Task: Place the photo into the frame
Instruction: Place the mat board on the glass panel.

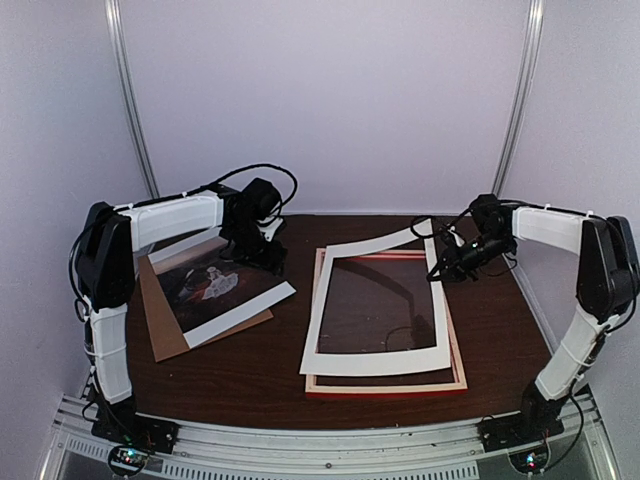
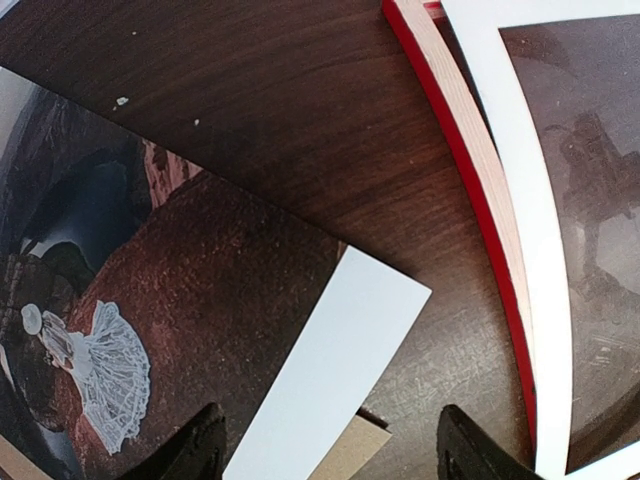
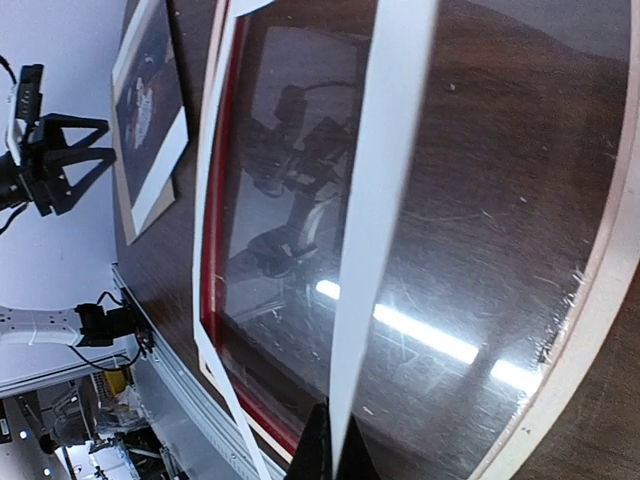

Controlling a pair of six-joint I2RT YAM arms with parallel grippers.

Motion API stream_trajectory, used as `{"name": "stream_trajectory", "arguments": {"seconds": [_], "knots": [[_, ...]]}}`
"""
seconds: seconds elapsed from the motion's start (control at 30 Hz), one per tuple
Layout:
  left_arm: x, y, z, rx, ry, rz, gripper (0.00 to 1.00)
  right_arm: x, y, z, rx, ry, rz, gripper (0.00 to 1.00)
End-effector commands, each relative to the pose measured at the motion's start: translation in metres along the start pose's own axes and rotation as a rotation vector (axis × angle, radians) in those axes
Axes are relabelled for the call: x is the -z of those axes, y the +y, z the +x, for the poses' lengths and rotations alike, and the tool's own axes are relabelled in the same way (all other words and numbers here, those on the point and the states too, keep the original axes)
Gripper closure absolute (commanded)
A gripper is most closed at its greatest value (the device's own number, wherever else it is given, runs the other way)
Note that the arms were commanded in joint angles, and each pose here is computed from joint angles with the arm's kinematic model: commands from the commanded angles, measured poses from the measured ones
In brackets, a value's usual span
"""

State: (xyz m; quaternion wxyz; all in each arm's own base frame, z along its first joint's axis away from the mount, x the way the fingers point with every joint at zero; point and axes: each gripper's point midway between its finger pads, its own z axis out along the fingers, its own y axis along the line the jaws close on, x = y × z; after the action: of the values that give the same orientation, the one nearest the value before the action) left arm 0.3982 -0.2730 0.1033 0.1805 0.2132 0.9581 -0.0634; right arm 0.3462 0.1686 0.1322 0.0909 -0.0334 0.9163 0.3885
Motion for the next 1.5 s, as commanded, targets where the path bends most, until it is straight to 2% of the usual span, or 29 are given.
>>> {"name": "stream_trajectory", "arguments": {"seconds": [0.0,0.23,0.47,1.47], "knots": [[0.015,-0.001,-0.015,0.005,-0.064,0.015,0.27,0.004,-0.03,0.011,-0.002,0.043,0.145,1.0],[0.011,0.0,-0.011,0.002,-0.05,0.011,0.27,0.0,-0.053,0.013,-0.008,0.081,0.235,1.0],[0.011,0.001,-0.009,0.002,-0.049,0.005,0.27,-0.003,-0.059,0.008,-0.008,0.081,0.252,1.0],[0.011,0.008,-0.01,0.007,-0.053,-0.035,0.24,-0.03,-0.055,-0.014,-0.028,0.038,0.185,1.0]]}}
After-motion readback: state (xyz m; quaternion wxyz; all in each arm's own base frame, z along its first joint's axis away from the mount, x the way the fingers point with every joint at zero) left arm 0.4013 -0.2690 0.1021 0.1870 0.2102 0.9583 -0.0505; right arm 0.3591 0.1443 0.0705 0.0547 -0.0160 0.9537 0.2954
